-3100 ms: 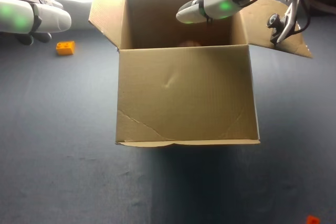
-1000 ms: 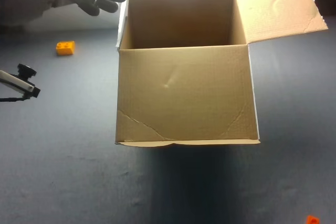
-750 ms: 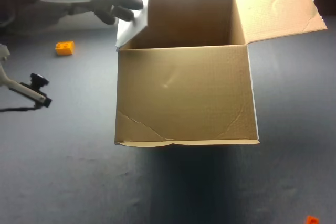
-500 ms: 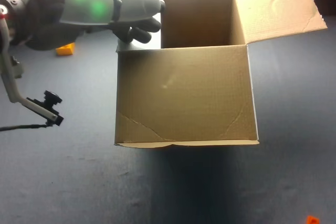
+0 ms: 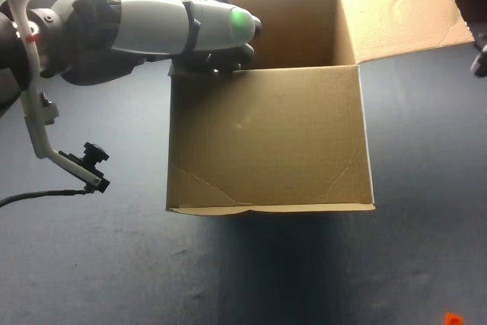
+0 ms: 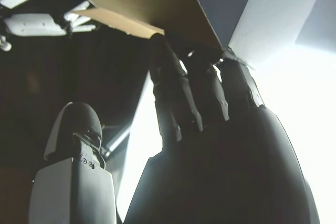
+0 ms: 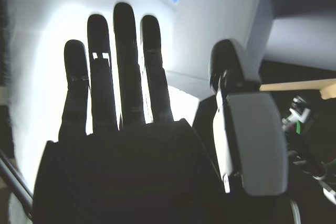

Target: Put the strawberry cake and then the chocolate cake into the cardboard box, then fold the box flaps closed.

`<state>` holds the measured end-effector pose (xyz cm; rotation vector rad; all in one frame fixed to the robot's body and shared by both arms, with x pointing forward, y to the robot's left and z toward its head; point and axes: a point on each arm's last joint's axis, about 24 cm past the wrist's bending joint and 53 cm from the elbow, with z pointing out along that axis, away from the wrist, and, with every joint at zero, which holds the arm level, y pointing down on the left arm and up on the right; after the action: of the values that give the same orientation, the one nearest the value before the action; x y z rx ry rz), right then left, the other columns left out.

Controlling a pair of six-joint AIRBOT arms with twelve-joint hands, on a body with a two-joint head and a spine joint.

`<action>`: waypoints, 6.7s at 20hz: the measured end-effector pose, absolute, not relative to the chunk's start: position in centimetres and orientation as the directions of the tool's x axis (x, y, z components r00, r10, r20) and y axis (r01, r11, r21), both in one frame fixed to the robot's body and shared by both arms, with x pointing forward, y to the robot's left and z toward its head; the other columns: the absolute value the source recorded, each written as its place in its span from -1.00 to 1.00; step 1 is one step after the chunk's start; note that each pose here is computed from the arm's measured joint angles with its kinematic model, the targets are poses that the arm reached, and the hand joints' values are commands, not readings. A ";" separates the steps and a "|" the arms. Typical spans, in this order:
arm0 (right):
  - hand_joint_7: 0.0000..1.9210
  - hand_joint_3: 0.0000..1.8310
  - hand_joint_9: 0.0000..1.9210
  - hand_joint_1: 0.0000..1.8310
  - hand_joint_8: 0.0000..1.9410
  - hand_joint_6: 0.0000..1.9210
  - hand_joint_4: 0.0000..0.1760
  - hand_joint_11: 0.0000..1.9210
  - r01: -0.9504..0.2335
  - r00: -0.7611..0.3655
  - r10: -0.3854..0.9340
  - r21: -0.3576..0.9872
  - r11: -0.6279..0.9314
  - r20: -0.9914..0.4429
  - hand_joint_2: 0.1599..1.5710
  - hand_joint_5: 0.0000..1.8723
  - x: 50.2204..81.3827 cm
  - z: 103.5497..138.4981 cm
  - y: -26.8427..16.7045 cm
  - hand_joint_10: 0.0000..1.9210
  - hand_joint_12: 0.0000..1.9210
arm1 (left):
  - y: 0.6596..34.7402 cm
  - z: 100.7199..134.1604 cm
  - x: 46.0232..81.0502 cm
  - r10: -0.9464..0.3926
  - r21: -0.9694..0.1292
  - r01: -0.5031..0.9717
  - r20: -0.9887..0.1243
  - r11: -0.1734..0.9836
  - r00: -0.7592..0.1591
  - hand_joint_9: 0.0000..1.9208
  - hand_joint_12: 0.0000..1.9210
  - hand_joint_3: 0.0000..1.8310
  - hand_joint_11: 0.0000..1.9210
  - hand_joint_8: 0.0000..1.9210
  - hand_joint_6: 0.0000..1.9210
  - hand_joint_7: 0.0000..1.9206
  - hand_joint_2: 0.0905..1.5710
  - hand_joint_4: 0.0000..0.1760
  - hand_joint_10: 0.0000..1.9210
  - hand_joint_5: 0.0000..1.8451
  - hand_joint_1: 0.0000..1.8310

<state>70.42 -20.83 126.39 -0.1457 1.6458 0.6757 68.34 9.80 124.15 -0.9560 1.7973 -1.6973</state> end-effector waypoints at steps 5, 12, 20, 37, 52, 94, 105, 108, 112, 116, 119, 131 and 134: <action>-0.18 -1.00 -0.62 -0.68 -0.96 -0.63 -1.00 -1.00 -0.498 -0.204 0.254 0.324 0.805 -0.945 0.53 -0.43 70.9 125.7 -17.9 0.00 0.61 | 10.2 124.3 68.7 -0.766 -0.988 -0.151 0.111 -0.018 -0.633 -0.43 0.55 -1.00 -0.85 -1.00 -1.00 -0.24 0.44 -1.00 -0.40 -0.41 -0.45; -0.19 -1.00 -0.60 -0.67 -0.96 -0.57 -1.00 -1.00 -0.520 -0.152 0.284 0.321 0.791 -0.947 0.53 -0.45 71.7 128.1 -17.0 -0.03 0.60 | 11.1 125.8 69.7 -0.775 -0.995 -0.102 0.082 -0.023 -0.626 -0.44 0.56 -1.00 -0.85 -0.99 -0.99 -0.23 0.44 -1.00 -0.39 -0.41 -0.44; -0.17 -1.00 -0.56 -0.66 -0.95 -0.58 -1.00 -0.96 -0.556 -0.077 0.338 0.322 0.767 -0.938 0.54 -0.42 72.5 132.6 -15.7 -0.07 0.58 | 13.4 127.5 71.5 -0.800 -0.999 -0.039 0.039 -0.019 -0.599 -0.44 0.60 -1.00 -0.86 -0.99 -0.99 -0.23 0.44 -1.00 -0.36 -0.41 -0.44; -0.17 -1.00 -0.57 -0.69 -0.95 -0.57 -1.00 -0.98 -0.649 0.008 0.359 0.268 0.712 -0.933 0.54 -0.42 72.3 138.0 -10.6 -0.03 0.63 | 16.9 128.3 73.0 -0.848 -0.999 -0.034 0.036 -0.022 -0.529 -0.45 0.56 -1.00 -0.83 -0.99 -0.99 -0.23 0.45 -1.00 -0.35 -0.42 -0.48; -0.17 -1.00 -0.58 -0.68 -0.94 -0.57 -1.00 -0.99 -0.679 -0.018 0.322 0.248 0.691 -0.946 0.55 -0.41 72.1 136.1 -7.7 -0.01 0.65 | 11.2 125.6 70.2 -0.769 -0.996 -0.086 0.065 -0.012 -0.636 -0.45 0.57 -1.00 -0.84 -1.00 -1.00 -0.23 0.45 -1.00 -0.34 -0.42 -0.48; -0.19 -1.00 -0.59 -0.65 -0.92 -0.55 -1.00 -0.99 -0.619 0.062 0.399 0.279 0.734 -0.915 0.54 -0.45 72.5 140.9 -13.7 -0.02 0.60 | 11.4 127.0 71.8 -0.772 -0.998 -0.047 0.059 -0.037 -0.633 -0.45 0.57 -1.00 -0.85 -1.00 -1.00 -0.23 0.44 -1.00 -0.35 -0.41 -0.48; -0.19 -1.00 -0.61 -0.68 -0.91 -0.53 -1.00 -0.99 -0.469 -0.028 0.386 0.353 0.810 -0.922 0.55 -0.45 72.2 134.9 -22.3 0.01 0.62 | 17.1 127.3 73.5 -0.842 -0.999 -0.041 0.043 -0.025 -0.537 -0.47 0.56 -1.00 -0.86 -1.00 -1.00 -0.25 0.44 -1.00 -0.35 -0.42 -0.48; -0.20 -1.00 -0.62 -0.69 -0.90 -0.54 -1.00 -1.00 -0.461 -0.067 0.380 0.367 0.808 -0.922 0.55 -0.45 71.0 133.3 -22.8 0.02 0.64 | 20.0 126.7 73.9 -0.880 -0.998 -0.069 0.039 -0.008 -0.473 -0.46 0.55 -1.00 -0.84 -1.00 -1.00 -0.24 0.44 -1.00 -0.34 -0.42 -0.47; -0.19 -1.00 -0.60 -0.68 -0.90 -0.58 -1.00 -1.00 -0.441 -0.118 0.391 0.401 0.803 -0.913 0.54 -0.43 69.6 131.4 -23.3 -0.01 0.63 | 22.6 125.2 73.7 -0.916 -0.989 -0.146 0.079 -0.023 -0.393 -0.46 0.55 -1.00 -0.85 -0.99 -1.00 -0.24 0.44 -1.00 -0.34 -0.42 -0.48; -0.19 -1.00 -0.59 -0.67 -0.90 -0.62 -1.00 -1.00 -0.418 -0.167 0.392 0.425 0.803 -0.905 0.54 -0.41 68.1 129.7 -23.8 -0.03 0.62 | 24.1 124.0 72.9 -0.935 -0.974 -0.215 0.135 -0.065 -0.329 -0.46 0.55 -1.00 -0.85 -1.00 -1.00 -0.24 0.44 -1.00 -0.34 -0.42 -0.48; -0.18 -1.00 -0.58 -0.65 -0.90 -0.63 -1.00 -0.99 -0.400 -0.194 0.424 0.466 0.789 -0.885 0.54 -0.39 67.2 129.2 -23.8 -0.02 0.61 | 25.2 122.6 72.2 -0.948 -0.957 -0.275 0.167 -0.090 -0.270 -0.46 0.56 -1.00 -0.85 -1.00 -1.00 -0.25 0.45 -1.00 -0.34 -0.42 -0.49; -0.16 -1.00 -0.52 -0.65 -0.90 -0.62 -1.00 -0.93 -0.208 -0.332 0.670 0.744 0.634 -0.664 0.52 -0.37 64.5 126.7 -24.1 -0.06 0.55 | 25.0 118.7 67.7 -0.927 -0.866 -0.447 0.332 -0.226 -0.174 -0.42 0.55 -1.00 -0.83 -0.99 -0.99 -0.21 0.45 -1.00 -0.33 -0.39 -0.59; -0.15 -1.00 -0.52 -0.66 -0.90 -0.60 -1.00 -0.93 -0.205 -0.341 0.685 0.763 0.614 -0.643 0.54 -0.37 63.7 126.6 -23.5 -0.05 0.59 | 24.1 118.1 66.5 -0.912 -0.839 -0.480 0.375 -0.258 -0.167 -0.43 0.55 -1.00 -0.85 -0.99 -1.00 -0.22 0.46 -1.00 -0.33 -0.39 -0.62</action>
<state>63.69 -23.45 126.56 0.4002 1.6848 0.9609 66.54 24.10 118.10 -1.6916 1.5849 -1.4087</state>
